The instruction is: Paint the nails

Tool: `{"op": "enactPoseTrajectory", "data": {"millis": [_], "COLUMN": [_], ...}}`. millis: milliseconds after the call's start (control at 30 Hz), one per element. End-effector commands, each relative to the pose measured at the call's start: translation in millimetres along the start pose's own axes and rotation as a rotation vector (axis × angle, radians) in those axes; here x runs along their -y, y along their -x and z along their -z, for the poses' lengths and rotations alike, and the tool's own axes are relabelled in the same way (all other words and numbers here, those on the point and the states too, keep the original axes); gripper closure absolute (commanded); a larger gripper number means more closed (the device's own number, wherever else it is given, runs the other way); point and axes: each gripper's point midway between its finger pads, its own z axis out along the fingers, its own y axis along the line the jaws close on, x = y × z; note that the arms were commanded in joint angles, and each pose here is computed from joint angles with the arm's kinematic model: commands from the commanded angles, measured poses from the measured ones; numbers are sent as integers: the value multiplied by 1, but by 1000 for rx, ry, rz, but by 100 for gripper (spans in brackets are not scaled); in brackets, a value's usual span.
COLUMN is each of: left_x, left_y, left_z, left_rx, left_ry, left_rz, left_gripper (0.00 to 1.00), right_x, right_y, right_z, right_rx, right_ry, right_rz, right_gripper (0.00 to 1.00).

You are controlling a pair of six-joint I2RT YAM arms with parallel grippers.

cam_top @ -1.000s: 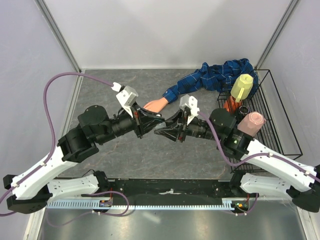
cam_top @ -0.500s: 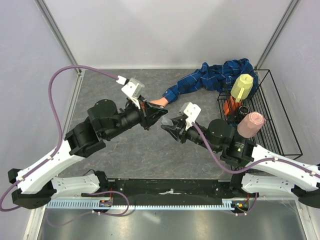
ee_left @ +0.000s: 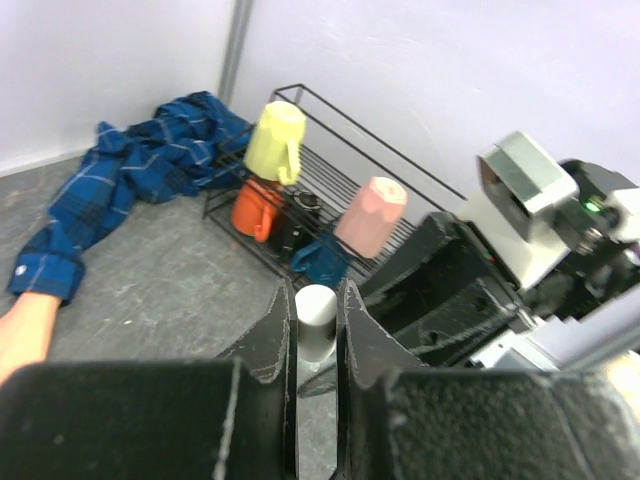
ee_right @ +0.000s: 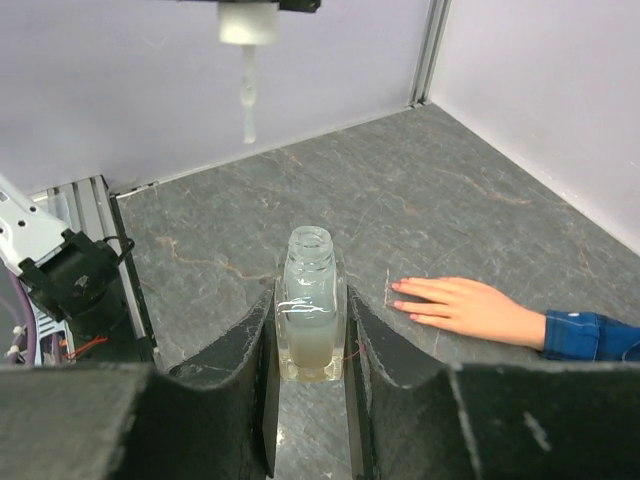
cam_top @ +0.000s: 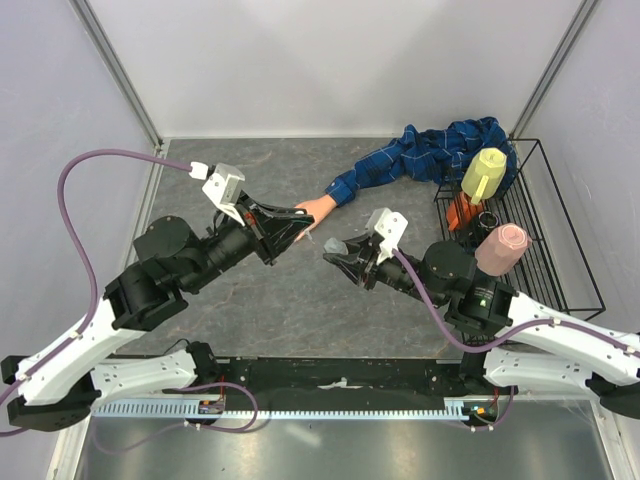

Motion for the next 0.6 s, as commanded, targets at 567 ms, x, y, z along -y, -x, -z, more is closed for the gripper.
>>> {"op": "enactPoseTrajectory", "data": {"millis": [567], "left_x": [-31], "left_y": [-10], "left_z": [-12], "left_rx": [115], "left_ry": [112], "left_rz": [-26], "left_gripper": [98], "right_x": [-3], "right_y": [0], "right_z": [6], "right_rx": [14], "right_ry": [66], "right_rz": [-57], "right_gripper": [100]}}
